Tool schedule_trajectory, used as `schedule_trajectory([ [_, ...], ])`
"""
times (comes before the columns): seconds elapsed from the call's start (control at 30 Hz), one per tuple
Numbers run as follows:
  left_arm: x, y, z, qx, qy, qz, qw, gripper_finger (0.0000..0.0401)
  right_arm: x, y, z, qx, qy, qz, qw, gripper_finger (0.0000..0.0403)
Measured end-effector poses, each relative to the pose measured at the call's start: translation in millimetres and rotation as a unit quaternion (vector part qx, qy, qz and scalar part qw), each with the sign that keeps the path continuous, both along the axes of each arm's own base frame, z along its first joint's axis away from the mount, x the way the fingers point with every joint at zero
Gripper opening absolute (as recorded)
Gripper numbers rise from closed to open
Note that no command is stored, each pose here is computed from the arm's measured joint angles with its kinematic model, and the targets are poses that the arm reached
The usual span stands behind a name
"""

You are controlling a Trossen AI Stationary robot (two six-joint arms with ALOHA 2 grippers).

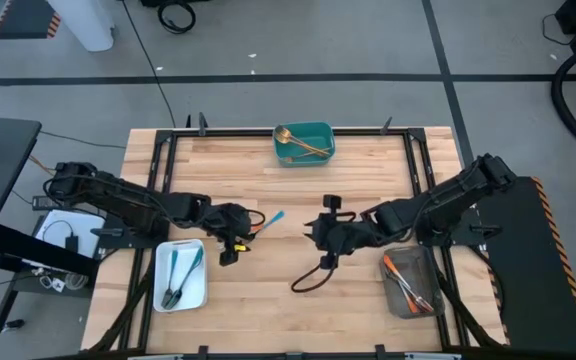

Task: Sort silverware by color (type)
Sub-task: Put the blue fork into the white bin

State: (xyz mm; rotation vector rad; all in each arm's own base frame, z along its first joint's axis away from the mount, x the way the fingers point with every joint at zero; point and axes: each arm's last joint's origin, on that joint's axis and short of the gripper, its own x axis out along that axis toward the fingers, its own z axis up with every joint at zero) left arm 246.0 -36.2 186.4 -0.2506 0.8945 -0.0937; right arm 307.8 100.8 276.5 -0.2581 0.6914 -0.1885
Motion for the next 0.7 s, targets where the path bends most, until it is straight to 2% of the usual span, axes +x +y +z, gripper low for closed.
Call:
schedule_trajectory([
  [0.13,0,0,0,0.008,-0.002,0.001,1.0,0.0182,7,-8,4,0.014,-0.031,-0.014,0.999,0.011],
  [0.27,2,3,1,0.085,-0.027,-0.017,0.996,0.0182,12,-22,5,0.031,-0.034,-0.015,0.999,0.011],
  [0.4,6,5,7,0.152,-0.064,-0.03,0.986,0.0178,21,-33,-6,0.051,-0.011,-0.012,0.999,0.0109],
  [0.53,6,5,15,0.179,-0.098,-0.053,0.978,0.0163,31,-39,-16,0.068,0.0,-0.005,0.998,0.0109],
  [0.7,0,7,24,0.198,-0.116,-0.047,0.972,0.0142,39,-43,-26,0.08,0.007,0.001,0.997,0.0109],
])
